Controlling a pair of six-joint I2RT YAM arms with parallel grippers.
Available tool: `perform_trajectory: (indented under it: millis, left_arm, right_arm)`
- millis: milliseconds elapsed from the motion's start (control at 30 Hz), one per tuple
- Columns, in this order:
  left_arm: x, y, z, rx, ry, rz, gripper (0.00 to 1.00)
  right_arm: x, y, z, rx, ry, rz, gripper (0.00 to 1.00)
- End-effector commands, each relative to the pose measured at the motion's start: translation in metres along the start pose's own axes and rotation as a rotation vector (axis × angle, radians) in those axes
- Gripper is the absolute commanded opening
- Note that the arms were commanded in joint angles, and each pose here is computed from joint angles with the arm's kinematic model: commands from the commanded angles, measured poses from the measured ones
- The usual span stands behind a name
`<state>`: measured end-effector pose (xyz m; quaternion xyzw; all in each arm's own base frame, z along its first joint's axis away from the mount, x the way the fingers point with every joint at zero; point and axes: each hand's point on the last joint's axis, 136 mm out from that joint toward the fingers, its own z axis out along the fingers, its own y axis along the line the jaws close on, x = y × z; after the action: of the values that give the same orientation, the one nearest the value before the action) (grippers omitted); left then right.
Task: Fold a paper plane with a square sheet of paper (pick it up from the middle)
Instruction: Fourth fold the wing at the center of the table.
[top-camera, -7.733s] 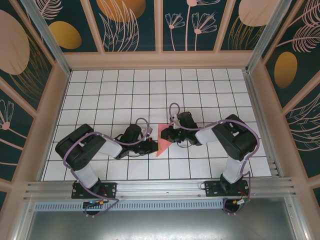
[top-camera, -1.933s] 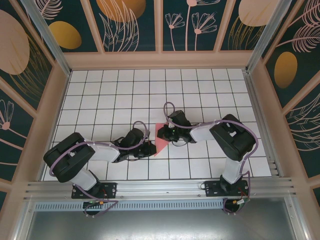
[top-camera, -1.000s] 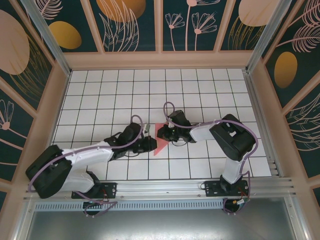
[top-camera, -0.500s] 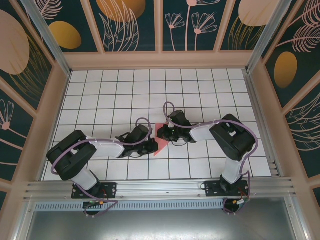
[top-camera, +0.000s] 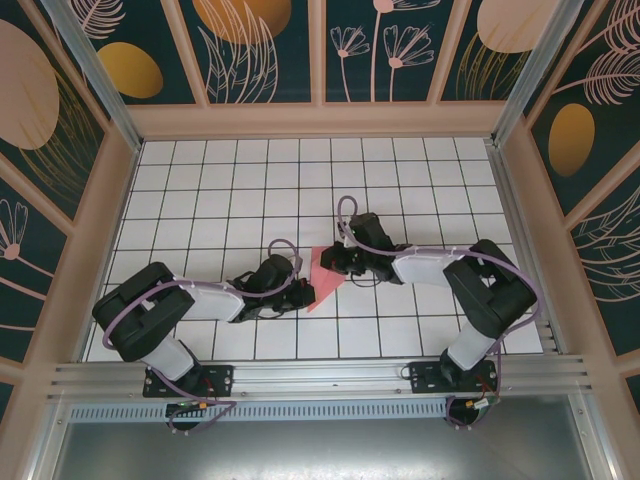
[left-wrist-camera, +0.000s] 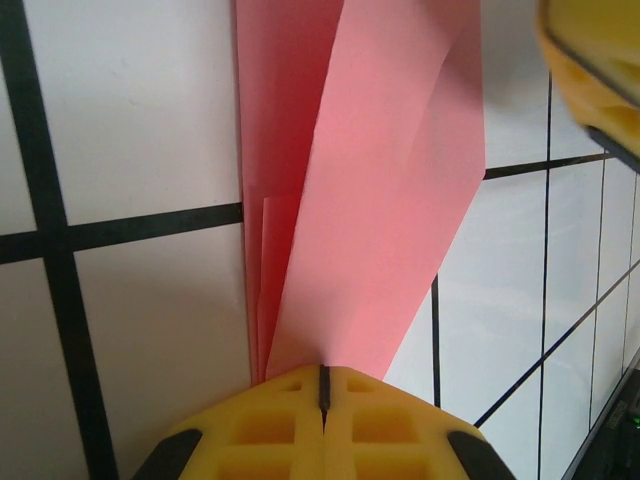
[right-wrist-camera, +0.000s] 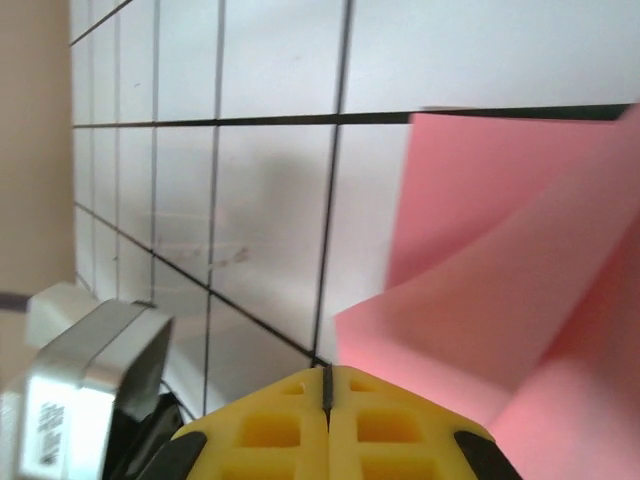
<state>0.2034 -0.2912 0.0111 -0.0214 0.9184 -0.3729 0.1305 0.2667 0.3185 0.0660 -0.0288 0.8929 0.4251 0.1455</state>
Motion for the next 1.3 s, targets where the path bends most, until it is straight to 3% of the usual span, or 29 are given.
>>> perform_trajectory:
  millis: [0, 233, 400, 700, 1267]
  left_arm:
    - [0.046, 0.075, -0.001, -0.262, 0.154, -0.069, 0.01]
    - [0.046, 0.076, -0.001, -0.267, 0.157, -0.066, 0.00]
    - [0.047, 0.079, -0.001, -0.281, 0.160, -0.066, 0.00]
    - [0.056, 0.094, -0.004, -0.323, 0.185, -0.058, 0.00]
    - [0.074, 0.116, -0.016, -0.370, 0.218, -0.058, 0.00]
  right_arm:
    - [0.019, 0.004, 0.003, -0.033, 0.044, -0.026, 0.04]
    - [0.043, 0.001, 0.022, -0.041, 0.114, -0.017, 0.03]
    - [0.044, -0.031, 0.032, 0.081, 0.112, 0.012, 0.04]
    - [0.008, -0.072, 0.029, 0.173, 0.038, 0.063, 0.06]
    - [-0.056, -0.094, 0.022, 0.223, -0.023, 0.066, 0.09]
